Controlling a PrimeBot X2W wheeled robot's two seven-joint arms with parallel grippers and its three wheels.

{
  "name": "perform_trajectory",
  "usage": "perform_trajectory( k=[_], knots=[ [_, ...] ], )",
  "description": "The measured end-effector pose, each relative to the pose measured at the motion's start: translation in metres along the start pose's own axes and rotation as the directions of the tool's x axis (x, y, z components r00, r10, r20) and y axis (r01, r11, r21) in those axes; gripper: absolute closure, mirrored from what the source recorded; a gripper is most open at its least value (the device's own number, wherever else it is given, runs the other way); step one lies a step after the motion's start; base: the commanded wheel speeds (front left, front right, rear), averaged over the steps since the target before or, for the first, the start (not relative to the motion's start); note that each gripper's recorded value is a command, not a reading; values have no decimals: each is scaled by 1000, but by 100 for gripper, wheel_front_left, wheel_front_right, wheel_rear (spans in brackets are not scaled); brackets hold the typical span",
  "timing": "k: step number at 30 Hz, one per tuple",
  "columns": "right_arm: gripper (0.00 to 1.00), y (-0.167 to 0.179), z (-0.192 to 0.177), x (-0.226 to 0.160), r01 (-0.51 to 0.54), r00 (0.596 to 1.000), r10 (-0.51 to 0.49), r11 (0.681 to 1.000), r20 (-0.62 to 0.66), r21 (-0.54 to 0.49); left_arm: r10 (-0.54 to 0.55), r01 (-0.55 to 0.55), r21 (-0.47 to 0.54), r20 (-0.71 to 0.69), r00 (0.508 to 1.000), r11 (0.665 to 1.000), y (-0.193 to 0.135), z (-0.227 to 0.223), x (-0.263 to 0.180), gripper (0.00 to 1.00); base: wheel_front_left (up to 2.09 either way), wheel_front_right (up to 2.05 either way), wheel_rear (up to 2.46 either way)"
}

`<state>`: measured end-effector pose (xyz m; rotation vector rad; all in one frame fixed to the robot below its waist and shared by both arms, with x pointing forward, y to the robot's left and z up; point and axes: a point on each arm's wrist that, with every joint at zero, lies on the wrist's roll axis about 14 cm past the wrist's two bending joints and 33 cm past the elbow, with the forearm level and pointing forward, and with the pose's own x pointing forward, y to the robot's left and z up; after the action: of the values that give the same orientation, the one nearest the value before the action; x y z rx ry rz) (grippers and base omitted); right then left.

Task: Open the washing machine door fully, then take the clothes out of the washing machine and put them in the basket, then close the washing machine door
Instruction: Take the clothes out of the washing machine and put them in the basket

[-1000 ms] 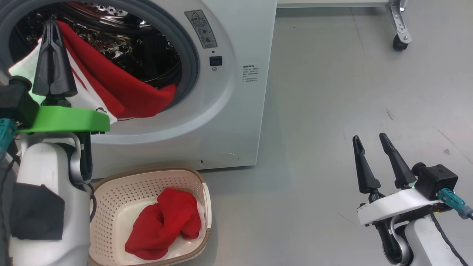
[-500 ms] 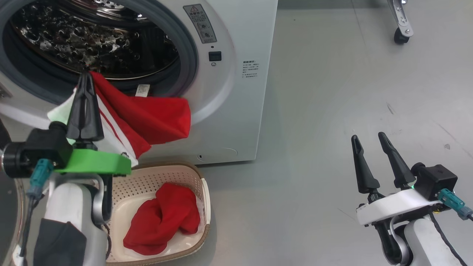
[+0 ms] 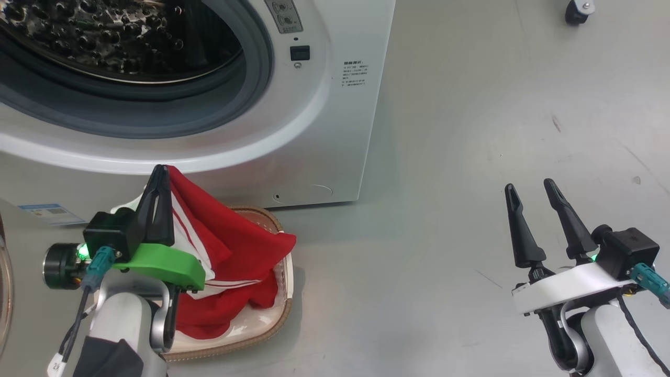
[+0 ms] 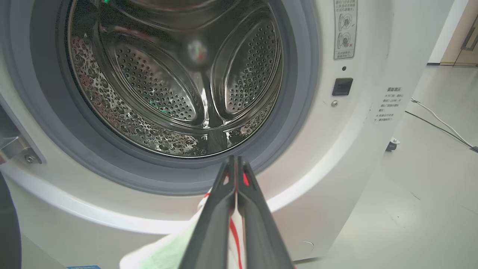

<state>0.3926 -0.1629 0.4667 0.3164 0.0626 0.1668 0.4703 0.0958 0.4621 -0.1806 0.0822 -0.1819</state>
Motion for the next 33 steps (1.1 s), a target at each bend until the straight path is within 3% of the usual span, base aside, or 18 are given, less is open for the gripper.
perform_trajectory(
  k=[21,33],
  knots=[
    [0,-25,-30,18,23,995,-25,999,-93,-22,26,-26,5,-298,954,1000,7,-107,10,100,0,0,0],
    [0,-47,-47,26,43,988,-51,998,-148,-53,96,-103,11,-471,877,995,27,-173,8,100,0,0,0]
  ],
)
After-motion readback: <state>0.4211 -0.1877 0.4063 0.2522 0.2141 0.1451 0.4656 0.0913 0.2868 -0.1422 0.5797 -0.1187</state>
